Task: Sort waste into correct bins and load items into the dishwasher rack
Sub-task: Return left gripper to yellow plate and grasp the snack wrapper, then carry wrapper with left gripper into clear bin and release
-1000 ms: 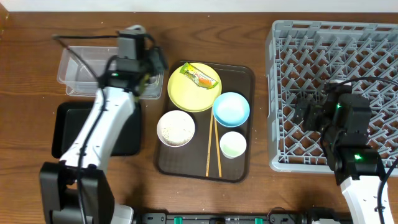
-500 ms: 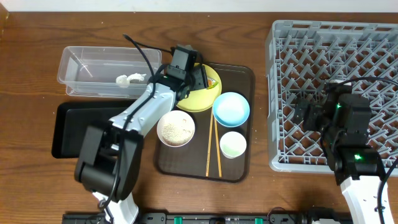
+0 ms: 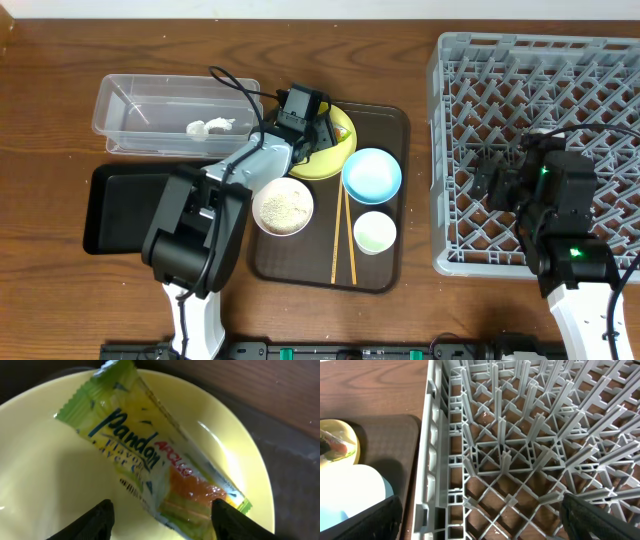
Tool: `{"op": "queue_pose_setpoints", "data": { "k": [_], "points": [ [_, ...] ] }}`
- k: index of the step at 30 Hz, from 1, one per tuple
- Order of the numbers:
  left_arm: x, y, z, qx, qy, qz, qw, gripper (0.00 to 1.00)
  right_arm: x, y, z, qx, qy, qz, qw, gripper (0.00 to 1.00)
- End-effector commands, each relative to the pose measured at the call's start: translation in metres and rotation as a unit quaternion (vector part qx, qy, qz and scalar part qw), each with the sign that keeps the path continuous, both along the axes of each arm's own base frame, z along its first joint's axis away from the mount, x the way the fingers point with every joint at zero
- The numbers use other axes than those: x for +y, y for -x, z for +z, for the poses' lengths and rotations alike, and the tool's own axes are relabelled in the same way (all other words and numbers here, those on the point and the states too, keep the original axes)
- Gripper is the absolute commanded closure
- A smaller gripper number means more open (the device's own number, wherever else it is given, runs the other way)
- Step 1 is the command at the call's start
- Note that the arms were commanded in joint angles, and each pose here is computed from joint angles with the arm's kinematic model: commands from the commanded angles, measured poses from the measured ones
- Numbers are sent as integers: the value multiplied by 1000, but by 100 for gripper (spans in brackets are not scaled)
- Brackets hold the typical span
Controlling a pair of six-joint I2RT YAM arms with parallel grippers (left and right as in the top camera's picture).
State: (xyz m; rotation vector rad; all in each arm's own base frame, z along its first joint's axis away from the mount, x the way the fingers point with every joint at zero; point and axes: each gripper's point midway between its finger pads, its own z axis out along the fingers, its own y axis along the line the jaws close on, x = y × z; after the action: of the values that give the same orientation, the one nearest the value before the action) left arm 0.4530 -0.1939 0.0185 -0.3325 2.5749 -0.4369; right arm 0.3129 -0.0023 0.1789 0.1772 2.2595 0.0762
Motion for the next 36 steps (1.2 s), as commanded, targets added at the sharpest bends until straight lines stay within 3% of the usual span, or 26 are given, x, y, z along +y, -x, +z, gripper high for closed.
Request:
{"op": "queue_pose_setpoints", "data": {
  "k": [1, 7, 11, 19, 27, 36],
  "points": [
    [-2, -2, -9, 4, 2, 3, 1000, 37, 3, -2, 7, -6, 0, 7, 1000, 2],
    [-2, -7, -8, -6, 2, 6, 1000, 54, 3, -1, 6, -3, 0, 7, 1000, 2],
    [-1, -5, -17, 2, -2, 6, 1000, 59, 3, -1, 6, -3, 0, 7, 1000, 3],
    [0, -5, -17, 0, -7, -1, 1000, 94, 3, -1, 6, -3, 0, 7, 1000, 5],
    [17, -5, 15, -14, -23, -13, 1000, 94, 3, -1, 6, -3, 1, 7, 1000, 5],
    [68, 0, 120, -92, -52, -27, 994, 94, 3, -1, 6, -3, 1, 7, 1000, 4]
  ]
}}
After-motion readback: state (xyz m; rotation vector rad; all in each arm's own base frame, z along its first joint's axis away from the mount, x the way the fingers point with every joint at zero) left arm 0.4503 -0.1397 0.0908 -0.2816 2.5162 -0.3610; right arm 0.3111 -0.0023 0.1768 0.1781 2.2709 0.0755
